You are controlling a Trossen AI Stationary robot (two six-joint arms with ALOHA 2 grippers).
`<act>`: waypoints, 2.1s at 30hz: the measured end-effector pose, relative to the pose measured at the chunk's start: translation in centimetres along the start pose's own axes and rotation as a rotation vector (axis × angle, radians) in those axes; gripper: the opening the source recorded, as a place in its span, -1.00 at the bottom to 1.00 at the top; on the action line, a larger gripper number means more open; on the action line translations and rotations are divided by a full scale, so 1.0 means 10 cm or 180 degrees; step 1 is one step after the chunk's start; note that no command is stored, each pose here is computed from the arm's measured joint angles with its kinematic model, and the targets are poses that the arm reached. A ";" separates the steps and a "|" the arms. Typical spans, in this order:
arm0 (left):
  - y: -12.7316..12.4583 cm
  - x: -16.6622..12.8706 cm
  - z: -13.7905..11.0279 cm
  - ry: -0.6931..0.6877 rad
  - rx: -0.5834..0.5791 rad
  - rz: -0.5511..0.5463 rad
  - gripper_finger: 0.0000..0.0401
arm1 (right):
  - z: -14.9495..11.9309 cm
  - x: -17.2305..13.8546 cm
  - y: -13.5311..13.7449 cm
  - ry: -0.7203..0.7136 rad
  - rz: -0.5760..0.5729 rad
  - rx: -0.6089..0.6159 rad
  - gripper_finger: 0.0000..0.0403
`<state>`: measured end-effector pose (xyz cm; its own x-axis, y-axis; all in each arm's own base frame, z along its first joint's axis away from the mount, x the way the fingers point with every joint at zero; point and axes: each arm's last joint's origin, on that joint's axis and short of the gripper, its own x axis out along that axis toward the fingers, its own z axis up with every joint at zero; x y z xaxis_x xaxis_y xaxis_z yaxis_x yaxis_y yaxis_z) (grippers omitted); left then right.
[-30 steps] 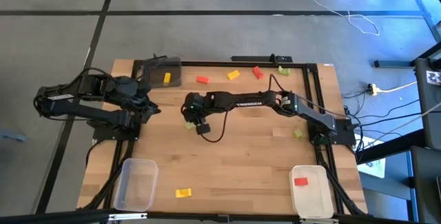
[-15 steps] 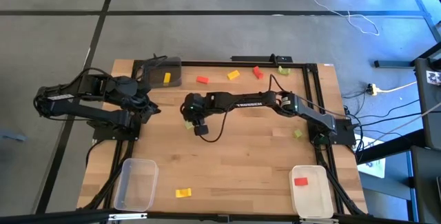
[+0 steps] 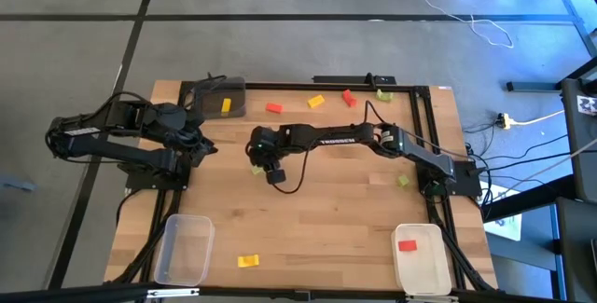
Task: Sort & place blocks by color
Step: Put the bottom left green block into the transparent bin
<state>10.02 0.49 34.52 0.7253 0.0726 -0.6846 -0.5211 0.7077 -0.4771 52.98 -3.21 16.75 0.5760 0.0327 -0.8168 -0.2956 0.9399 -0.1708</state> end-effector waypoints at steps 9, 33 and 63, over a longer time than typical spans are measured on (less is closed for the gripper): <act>0.00 0.00 0.00 -0.0002 0.0000 -0.0002 -0.29 | -0.05 0.12 0.03 -0.0057 0.0198 -0.0204 -0.35; 0.00 0.00 0.00 -0.0009 -0.0002 -0.0006 -0.29 | -0.17 0.28 -0.02 0.0049 0.0209 -0.0319 -0.35; 0.03 0.00 -0.03 0.0133 0.0029 0.0071 -0.29 | 0.35 -0.34 0.20 0.0122 0.0035 -0.0805 -0.35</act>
<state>9.71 0.45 34.20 0.6941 0.0592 -0.7174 -0.5326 0.7127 -0.4565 53.17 -0.25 21.11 0.5437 0.0249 -0.8389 -0.4856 0.8246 -0.2902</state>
